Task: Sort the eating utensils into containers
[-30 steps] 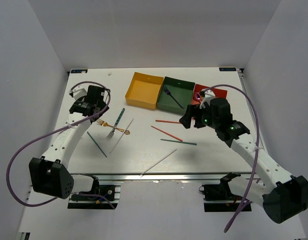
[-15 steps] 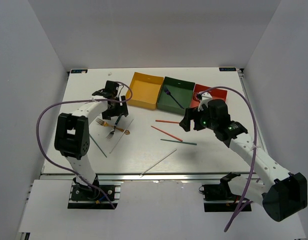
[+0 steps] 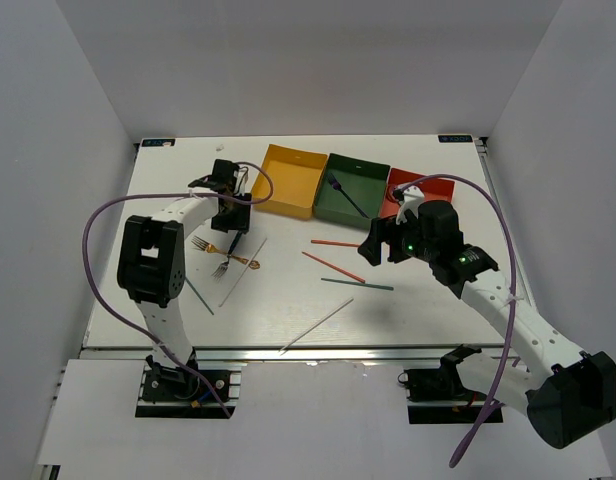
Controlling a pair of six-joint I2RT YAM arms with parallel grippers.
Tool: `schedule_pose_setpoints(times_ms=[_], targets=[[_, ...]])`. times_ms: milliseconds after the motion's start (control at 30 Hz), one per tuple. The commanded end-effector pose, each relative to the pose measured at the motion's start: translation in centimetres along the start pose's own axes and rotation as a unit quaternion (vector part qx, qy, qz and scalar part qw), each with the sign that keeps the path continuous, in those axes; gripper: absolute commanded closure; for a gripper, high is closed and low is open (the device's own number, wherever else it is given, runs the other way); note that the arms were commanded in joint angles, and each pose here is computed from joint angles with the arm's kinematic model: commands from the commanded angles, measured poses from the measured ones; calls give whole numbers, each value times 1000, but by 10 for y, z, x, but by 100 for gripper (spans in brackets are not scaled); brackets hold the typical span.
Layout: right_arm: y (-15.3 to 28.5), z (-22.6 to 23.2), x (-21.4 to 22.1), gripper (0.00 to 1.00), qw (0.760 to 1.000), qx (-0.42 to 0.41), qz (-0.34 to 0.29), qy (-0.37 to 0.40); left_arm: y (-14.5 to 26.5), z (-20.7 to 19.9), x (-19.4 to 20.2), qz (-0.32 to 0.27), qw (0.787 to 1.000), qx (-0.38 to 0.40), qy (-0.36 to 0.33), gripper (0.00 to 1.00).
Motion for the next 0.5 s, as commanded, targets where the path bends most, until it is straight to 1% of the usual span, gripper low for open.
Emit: schedule_pose_setpoints(times_ms=[0,33,100,167,233,300,367,467], targets=[[3,5,-6,11,999,-19,-22,14,-6,-1,5,-6,1000,22,-15,37],[4,5,-6,11,999,-20,-23,15,-9,-3,10,1,999,36,-16,37],[3,5,-6,11,999,-20,-24,15,-13,-3,14,11,999,30,-16,37],[4,6,-6,11,999,-23,-23,16,-18,-3,18,20,999,30,-18,47],[4,6,-7,11,999,-22,-24,17,-21,-4,19,22,999,39,-15,50],[4,6,-8,11,999,-22,-26,18,-25,-4,23,30,999,38,-14,58],[5,6,-8,11,999,-21,-27,18,-26,-3,27,37,999,35,-14,60],[5,6,-8,11,999,-21,-28,18,-24,-2,26,34,999,30,-13,67]])
Point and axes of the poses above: each gripper's point midway between its finger pads, its own y axis back along the fingers, its own z axis along the line the jaws close on, x = y × z, the point moved 9 cm from there along y, back along the fingers, and after that the axes turned 7 degrees about -y, right-handed, at the moved point
